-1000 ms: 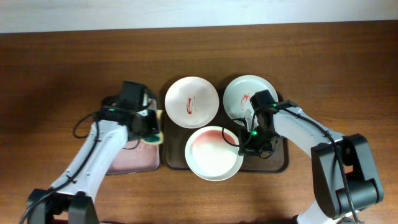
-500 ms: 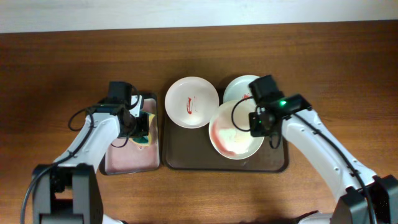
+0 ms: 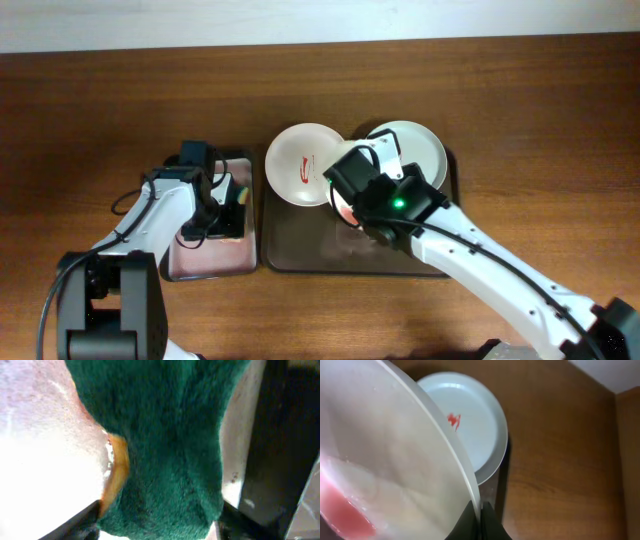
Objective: Clean dirty plates on tray and stack at the side
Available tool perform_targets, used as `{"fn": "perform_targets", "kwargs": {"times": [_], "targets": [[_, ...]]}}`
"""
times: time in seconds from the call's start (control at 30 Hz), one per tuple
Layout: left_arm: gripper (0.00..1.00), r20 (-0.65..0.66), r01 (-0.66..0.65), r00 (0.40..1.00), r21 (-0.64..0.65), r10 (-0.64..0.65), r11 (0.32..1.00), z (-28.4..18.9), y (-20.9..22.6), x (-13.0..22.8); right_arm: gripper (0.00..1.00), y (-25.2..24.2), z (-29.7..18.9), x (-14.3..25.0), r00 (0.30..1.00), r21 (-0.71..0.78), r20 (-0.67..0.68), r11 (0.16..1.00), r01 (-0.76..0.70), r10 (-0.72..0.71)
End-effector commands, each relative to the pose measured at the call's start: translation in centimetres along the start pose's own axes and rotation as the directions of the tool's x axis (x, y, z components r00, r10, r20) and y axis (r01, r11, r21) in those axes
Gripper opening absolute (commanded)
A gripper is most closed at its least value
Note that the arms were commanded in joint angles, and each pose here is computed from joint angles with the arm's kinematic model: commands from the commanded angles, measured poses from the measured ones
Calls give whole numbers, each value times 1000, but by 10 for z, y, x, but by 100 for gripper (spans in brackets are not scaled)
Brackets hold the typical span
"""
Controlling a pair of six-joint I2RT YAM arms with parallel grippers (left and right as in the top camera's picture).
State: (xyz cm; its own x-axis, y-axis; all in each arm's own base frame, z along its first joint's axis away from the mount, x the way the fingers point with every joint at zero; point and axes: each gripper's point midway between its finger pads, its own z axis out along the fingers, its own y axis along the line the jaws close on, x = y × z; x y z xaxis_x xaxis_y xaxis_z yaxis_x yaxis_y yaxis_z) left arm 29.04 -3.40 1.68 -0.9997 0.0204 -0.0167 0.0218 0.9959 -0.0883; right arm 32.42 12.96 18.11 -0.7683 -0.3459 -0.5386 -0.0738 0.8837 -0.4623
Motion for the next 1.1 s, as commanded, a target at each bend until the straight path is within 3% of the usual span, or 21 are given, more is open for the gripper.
{"fn": "perform_targets", "kwargs": {"times": [0.0, 0.03, 0.1, 0.37, 0.43, 0.5, 0.57, 0.7, 0.8, 0.87, 0.9, 0.93, 0.97, 1.0, 1.03, 1.07], "targets": [[52, -39, 5, 999, -7, -5, 1000, 4, 2, 10, 4, -18, -20, -17, 995, 17, 75, 997, -69, 67], [29, -47, 5, 999, -8, -6, 1000, 4, 2, 12, 4, -20, -21, -17, 995, 17, 76, 997, -70, 68], [1, -45, 6, 999, -8, -6, 1000, 4, 3, 12, 4, -21, -23, -17, 994, 18, 82, 997, -74, 72], [0, -62, 7, 998, -9, -8, 1000, 2, 3, 15, 4, -31, -32, -21, 989, 26, 112, 995, -99, 95], [8, -59, 7, 998, -8, -8, 1000, -7, 2, 11, 4, -35, -34, -22, 987, 28, 121, 994, -108, 104], [38, -23, 4, 1000, -6, -4, 1000, -21, 0, 1, 4, -43, -36, -24, 985, 71, 138, 991, -113, 102], [59, 44, -1, 999, -4, 2, 1000, -38, -2, -13, 4, -53, -37, -26, 982, 128, 158, 985, -119, 99], [66, 145, -10, 989, 1, 10, 1000, -53, -5, -36, 4, -52, -38, -28, 982, 124, 164, 986, -115, 94], [72, 175, -14, 984, 8, 12, 1000, -55, -6, -43, 4, -39, -36, -25, 991, 59, 134, 998, -19, 11], [75, 188, -15, 982, 9, 13, 1000, -55, -6, -46, 4, -51, -38, -30, 978, 113, 172, 984, -137, 117], [75, 189, -15, 982, 9, 14, 1000, -55, -6, -47, 4, -32, -38, -33, 985, 21, 162, 998, -55, 51], [75, 188, -15, 982, 9, 14, 1000, -55, -6, -46, 4, -33, -38, -34, 985, 52, 165, 998, 39, -47], [75, 188, -15, 982, 9, 14, 1000, -55, -6, -46, 4, -61, -42, -37, 979, 192, 199, 979, -76, 37], [76, 188, -15, 982, 9, 14, 1000, -55, -6, -46, 4, -69, -45, -40, 966, 223, 236, 961, -162, 108], [76, 188, -15, 982, 9, 14, 1000, -55, -6, -46, 4, -52, -43, -43, 977, 159, 212, 986, -43, 9], [76, 189, -15, 982, 9, 13, 1000, -55, -6, -47, 4, -55, -43, -43, 978, 188, 204, 982, 8, -47]]}}
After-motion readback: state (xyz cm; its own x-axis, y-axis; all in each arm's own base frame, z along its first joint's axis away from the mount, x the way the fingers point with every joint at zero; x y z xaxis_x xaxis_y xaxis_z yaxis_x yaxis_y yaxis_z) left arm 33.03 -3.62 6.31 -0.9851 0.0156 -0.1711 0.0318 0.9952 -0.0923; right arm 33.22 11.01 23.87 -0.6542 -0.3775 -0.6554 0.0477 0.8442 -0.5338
